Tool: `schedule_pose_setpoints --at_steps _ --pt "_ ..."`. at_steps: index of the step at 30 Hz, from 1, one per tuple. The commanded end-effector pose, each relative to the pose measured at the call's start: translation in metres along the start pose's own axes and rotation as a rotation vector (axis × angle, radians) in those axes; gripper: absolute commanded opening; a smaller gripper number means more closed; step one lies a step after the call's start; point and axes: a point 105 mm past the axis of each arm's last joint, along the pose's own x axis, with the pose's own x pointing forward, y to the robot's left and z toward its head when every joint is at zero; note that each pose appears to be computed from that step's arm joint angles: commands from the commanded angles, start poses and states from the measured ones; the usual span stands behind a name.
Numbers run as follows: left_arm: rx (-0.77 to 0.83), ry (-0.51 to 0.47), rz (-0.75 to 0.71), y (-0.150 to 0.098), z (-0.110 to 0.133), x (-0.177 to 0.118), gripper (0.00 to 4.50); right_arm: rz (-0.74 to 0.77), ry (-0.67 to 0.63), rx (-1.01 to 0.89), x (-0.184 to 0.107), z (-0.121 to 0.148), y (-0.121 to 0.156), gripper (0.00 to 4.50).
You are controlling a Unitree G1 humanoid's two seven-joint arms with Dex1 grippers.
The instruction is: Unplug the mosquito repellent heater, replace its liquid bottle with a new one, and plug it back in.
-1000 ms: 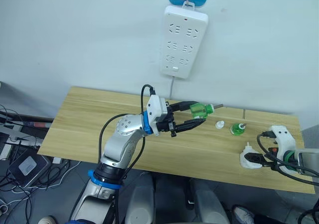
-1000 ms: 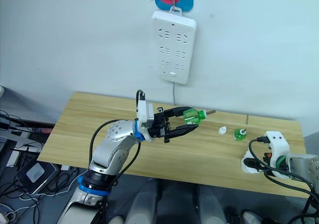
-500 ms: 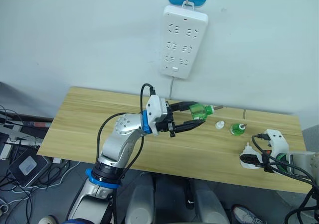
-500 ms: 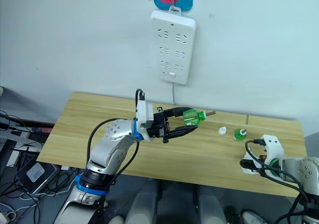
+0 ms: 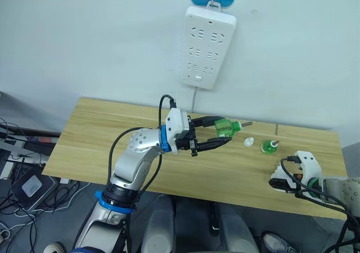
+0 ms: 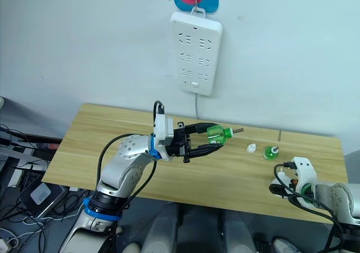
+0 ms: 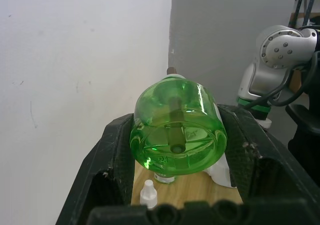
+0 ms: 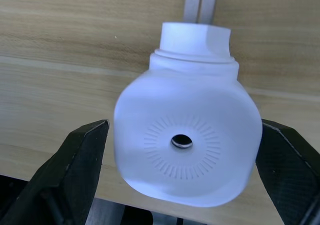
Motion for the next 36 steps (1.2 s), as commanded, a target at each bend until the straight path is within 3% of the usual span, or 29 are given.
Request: schedule_pose_setpoints --at_steps 1,3,10,12,16,20,31,36 --pt "0.026 -0.035 -0.044 -0.009 0.011 0.006 2.28 -0.002 -0.021 -0.025 -0.008 0.002 -0.004 3.59" --pt "0.023 -0.037 -0.047 -0.009 0.011 0.007 2.28 0.003 -0.024 -0.029 -0.01 0.002 -0.004 3.05" --pt "0.015 -0.042 -0.058 -0.011 0.01 0.006 2.28 0.031 -0.088 -0.046 -0.043 0.018 -0.011 2.98" --pt "0.01 -0.048 -0.072 -0.012 0.011 0.004 2.28 0.142 -0.107 -0.01 -0.063 0.026 -0.004 2.98" --pt "-0.009 -0.07 -0.113 -0.018 0.012 0.003 2.28 0.532 -0.088 -0.008 -0.114 0.024 0.028 2.98" --pt "-0.017 -0.097 -0.161 -0.024 0.015 0.008 2.28 0.828 -0.168 0.022 -0.163 0.042 0.049 2.98" --pt "-0.013 -0.133 -0.226 -0.03 0.017 0.02 2.28 0.985 -0.348 0.015 -0.173 0.077 0.086 2.98" --pt "-0.011 -0.138 -0.224 -0.028 0.016 0.022 2.28 1.03 -0.328 -0.026 -0.177 0.077 0.095 2.98"
